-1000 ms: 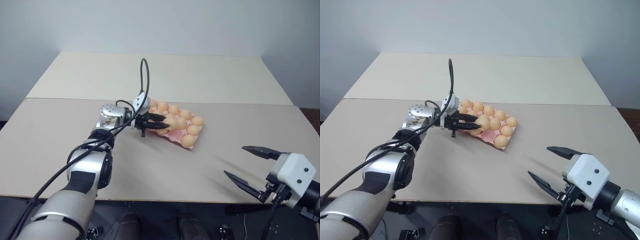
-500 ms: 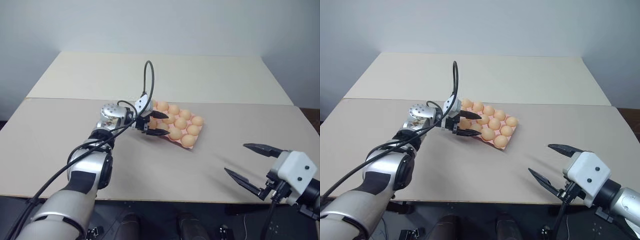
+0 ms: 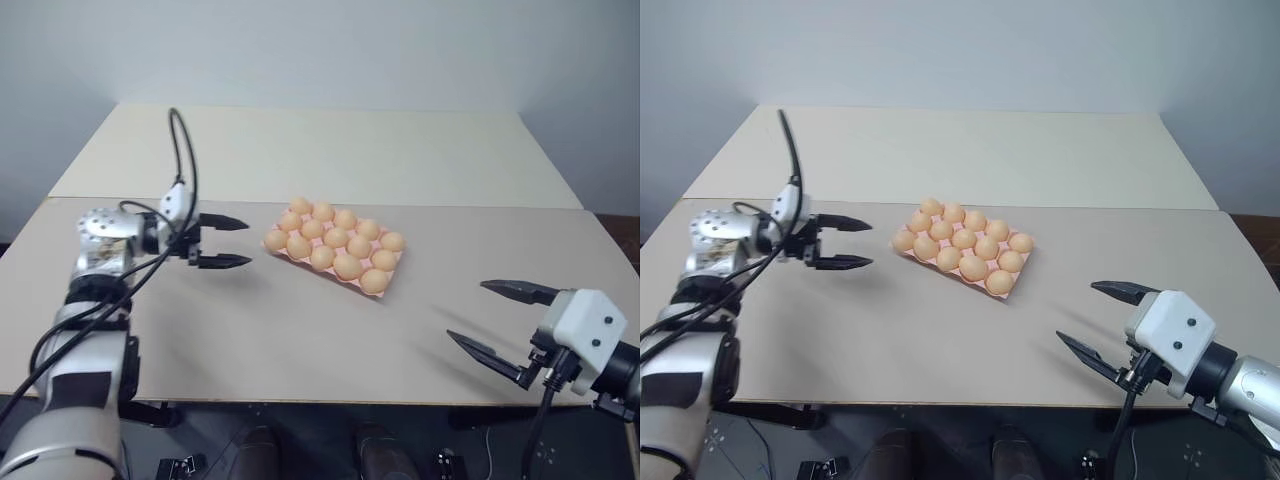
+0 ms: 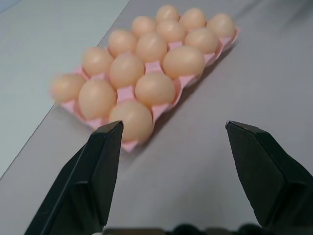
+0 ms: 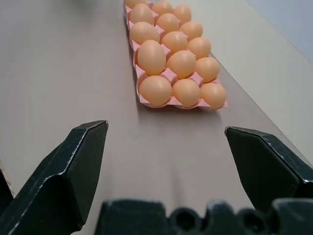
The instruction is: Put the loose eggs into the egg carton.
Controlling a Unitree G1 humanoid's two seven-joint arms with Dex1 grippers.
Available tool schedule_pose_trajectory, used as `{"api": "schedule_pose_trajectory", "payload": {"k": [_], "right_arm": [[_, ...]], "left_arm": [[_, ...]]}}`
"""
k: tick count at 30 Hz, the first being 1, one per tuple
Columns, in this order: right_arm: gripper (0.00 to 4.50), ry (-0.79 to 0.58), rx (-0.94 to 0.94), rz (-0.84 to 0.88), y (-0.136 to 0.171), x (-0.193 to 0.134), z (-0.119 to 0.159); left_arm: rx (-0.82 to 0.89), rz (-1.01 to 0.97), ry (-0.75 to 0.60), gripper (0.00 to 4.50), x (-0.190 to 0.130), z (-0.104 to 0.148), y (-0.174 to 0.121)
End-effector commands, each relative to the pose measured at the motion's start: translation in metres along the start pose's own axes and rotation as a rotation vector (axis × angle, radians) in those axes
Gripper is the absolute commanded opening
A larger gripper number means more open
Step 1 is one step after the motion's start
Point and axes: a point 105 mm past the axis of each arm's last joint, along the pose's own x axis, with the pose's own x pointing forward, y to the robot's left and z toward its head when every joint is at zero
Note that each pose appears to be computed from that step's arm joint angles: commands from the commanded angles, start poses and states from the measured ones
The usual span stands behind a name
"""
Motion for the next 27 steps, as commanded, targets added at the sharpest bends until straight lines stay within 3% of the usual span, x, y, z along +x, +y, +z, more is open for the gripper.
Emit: {"api": "schedule_pose_trajectory", "payload": {"k": [1,10,27], "right_arm": [[4.5,-0.029,-0.052,0.029,-0.006,0.005,0.005],[4.5,-0.045,-0.08,0.108,-0.02,0.015,0.002],[4.5,-0.004,-0.085,0.11,-0.029,0.008,-0.005]], "left_arm": [[0.016,0.064,-0.061,3.62,-0.027,0.016,-0.008],[-0.088,0.127,-0.016,3.62,-0.065,0.024,-0.075],[-0.068,0.213,-0.069,3.62,-0.06,0.049,-0.075]]}}
